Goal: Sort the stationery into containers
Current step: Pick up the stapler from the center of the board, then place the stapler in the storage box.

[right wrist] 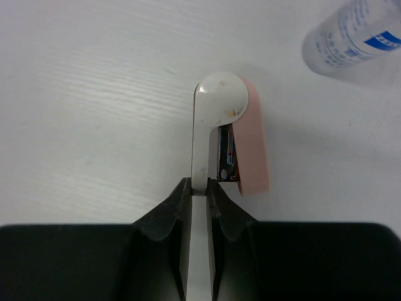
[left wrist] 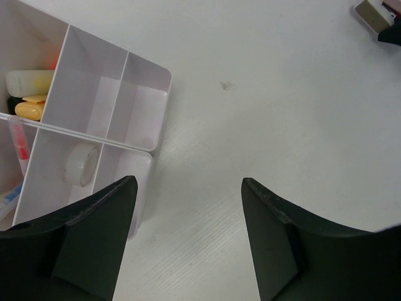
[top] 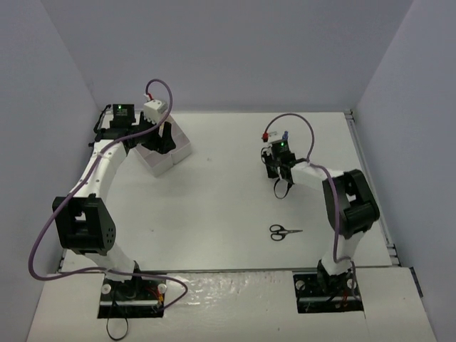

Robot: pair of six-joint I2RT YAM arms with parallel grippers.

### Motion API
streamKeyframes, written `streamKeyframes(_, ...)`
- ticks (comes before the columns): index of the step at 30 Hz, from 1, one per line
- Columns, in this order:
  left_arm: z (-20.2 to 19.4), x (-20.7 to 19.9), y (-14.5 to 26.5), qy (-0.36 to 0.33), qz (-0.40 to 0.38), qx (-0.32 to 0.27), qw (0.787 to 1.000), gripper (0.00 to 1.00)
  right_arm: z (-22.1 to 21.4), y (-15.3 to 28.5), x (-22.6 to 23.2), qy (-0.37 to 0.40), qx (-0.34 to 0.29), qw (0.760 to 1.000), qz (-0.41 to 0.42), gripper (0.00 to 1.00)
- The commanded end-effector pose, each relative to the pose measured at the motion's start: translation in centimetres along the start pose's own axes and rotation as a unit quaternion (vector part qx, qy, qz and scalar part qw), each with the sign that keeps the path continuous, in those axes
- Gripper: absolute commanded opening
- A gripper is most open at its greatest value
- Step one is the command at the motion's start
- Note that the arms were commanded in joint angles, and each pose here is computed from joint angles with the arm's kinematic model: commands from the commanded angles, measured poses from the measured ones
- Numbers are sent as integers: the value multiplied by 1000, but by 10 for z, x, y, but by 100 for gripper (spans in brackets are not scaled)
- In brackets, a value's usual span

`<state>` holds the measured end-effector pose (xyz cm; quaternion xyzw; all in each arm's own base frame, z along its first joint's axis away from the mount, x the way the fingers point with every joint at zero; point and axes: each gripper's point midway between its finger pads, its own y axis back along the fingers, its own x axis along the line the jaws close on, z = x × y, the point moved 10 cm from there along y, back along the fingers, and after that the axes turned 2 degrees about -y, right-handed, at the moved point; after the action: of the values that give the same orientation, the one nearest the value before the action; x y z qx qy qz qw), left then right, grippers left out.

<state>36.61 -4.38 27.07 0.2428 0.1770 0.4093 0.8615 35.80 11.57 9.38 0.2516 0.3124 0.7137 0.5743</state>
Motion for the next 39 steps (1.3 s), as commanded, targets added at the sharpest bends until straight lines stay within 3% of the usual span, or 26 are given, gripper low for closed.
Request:
streamKeyframes(1,39,-17,27,0,-35,-72,997,64,53,67,45,64,-169,983,41,0)
streamKeyframes(9,64,-60,57,40,-115,-129,984,64,90,117,114,75,-289,941,157,0)
streamKeyframes(12,71,-72,65,57,-145,-146,977,68,109,137,149,80,-339,916,197,0)
streamKeyframes(19,75,-81,68,103,-183,-159,965,72,127,154,219,91,-385,879,268,0)
streamKeyframes(31,58,-71,56,137,-113,-141,974,70,125,165,253,97,-396,866,291,0)
streamKeyframes(39,53,-72,55,138,-118,-137,974,54,127,165,254,94,-399,865,290,0)
